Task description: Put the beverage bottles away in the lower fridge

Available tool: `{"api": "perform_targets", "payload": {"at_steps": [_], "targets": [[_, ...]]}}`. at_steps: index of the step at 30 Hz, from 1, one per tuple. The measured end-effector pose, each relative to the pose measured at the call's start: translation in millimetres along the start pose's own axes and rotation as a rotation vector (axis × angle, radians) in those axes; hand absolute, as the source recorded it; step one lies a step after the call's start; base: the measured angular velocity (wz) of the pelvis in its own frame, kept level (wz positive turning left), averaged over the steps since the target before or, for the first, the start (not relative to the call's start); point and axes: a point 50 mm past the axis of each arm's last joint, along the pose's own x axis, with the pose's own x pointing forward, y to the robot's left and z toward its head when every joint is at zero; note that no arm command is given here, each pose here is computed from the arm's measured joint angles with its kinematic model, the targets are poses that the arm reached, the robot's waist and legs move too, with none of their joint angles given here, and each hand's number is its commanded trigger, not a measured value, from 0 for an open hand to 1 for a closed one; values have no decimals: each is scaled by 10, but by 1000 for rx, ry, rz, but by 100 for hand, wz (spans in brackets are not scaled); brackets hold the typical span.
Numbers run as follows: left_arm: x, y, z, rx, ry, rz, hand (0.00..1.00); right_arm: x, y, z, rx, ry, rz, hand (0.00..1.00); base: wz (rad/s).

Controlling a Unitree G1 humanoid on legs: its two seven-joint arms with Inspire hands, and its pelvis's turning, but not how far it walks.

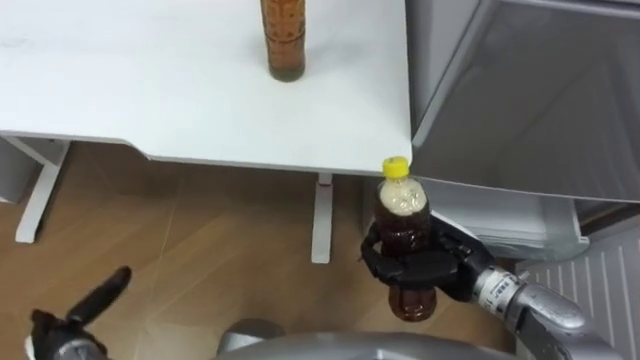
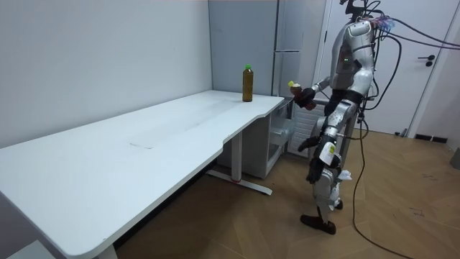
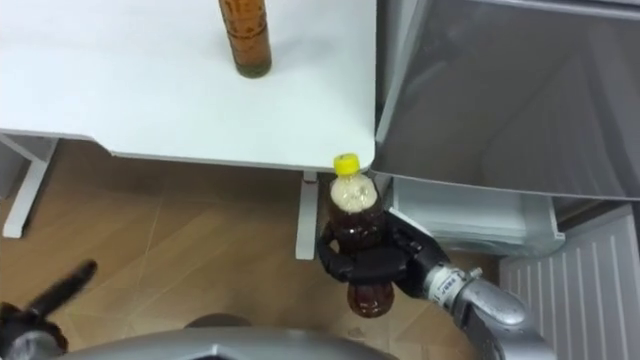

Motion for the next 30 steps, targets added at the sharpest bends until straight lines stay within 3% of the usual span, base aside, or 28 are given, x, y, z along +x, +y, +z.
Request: {"api": "perform_targets", "payload": {"at_steps": [2, 7, 18, 30], "targets": [[-7, 77, -147, 59, 70, -12, 0, 39, -10, 7, 7, -4, 0, 100, 0], [-25, 71, -365, 184, 197, -91, 0, 55, -5, 24, 18, -19, 4, 100, 6], [-7, -413, -318, 636, 204, -398, 0, 64, -119, 97, 11, -45, -95, 100, -11], [-35, -655, -300, 732, 173, -525, 0, 100, -121, 309, -196, -77, -295, 100, -11]]}}
